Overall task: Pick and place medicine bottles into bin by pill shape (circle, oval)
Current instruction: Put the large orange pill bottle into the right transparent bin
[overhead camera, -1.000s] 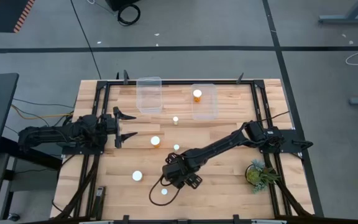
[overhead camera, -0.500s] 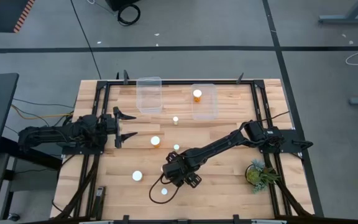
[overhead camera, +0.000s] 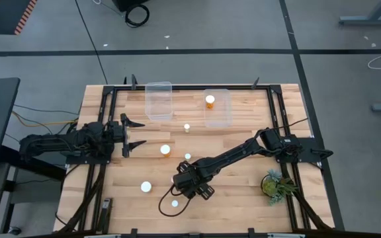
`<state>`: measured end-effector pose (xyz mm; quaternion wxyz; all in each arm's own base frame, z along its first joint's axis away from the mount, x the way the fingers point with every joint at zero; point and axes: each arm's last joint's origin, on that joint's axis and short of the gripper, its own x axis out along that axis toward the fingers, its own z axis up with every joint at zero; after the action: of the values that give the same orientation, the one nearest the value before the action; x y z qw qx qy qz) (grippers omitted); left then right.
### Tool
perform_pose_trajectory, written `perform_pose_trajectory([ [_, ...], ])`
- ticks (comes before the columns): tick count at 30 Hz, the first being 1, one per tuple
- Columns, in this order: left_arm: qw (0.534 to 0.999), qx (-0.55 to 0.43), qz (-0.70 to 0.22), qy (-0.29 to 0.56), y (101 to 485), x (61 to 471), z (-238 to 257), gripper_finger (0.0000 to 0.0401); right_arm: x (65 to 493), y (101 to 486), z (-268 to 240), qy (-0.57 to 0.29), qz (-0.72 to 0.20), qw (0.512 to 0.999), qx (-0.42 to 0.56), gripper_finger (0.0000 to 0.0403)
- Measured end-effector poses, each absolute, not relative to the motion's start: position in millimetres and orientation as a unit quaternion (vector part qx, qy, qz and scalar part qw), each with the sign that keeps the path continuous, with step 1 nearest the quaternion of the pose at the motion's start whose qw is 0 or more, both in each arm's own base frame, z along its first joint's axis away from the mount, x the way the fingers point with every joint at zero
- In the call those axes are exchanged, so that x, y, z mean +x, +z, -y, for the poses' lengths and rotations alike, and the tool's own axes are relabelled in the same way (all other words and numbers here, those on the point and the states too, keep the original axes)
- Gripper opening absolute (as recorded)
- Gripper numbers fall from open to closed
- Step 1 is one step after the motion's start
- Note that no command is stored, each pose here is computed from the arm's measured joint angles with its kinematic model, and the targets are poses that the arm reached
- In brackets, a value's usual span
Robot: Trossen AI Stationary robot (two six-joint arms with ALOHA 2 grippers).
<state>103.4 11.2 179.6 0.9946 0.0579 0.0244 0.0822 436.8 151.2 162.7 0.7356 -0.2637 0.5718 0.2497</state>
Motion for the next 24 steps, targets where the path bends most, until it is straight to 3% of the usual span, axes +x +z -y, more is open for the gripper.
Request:
perform_pose_trajectory([
  [8,0.995,0.058,-0.024,0.082,180,103,-11,0.0341,437,163,-151,0.25,-0.572,0.735,-0.264,0.0205],
  [24,0.995,0.058,-0.024,0.082,180,103,-11,0.0341,444,199,-144,0.222,-0.576,0.74,-0.266,0.0207],
])
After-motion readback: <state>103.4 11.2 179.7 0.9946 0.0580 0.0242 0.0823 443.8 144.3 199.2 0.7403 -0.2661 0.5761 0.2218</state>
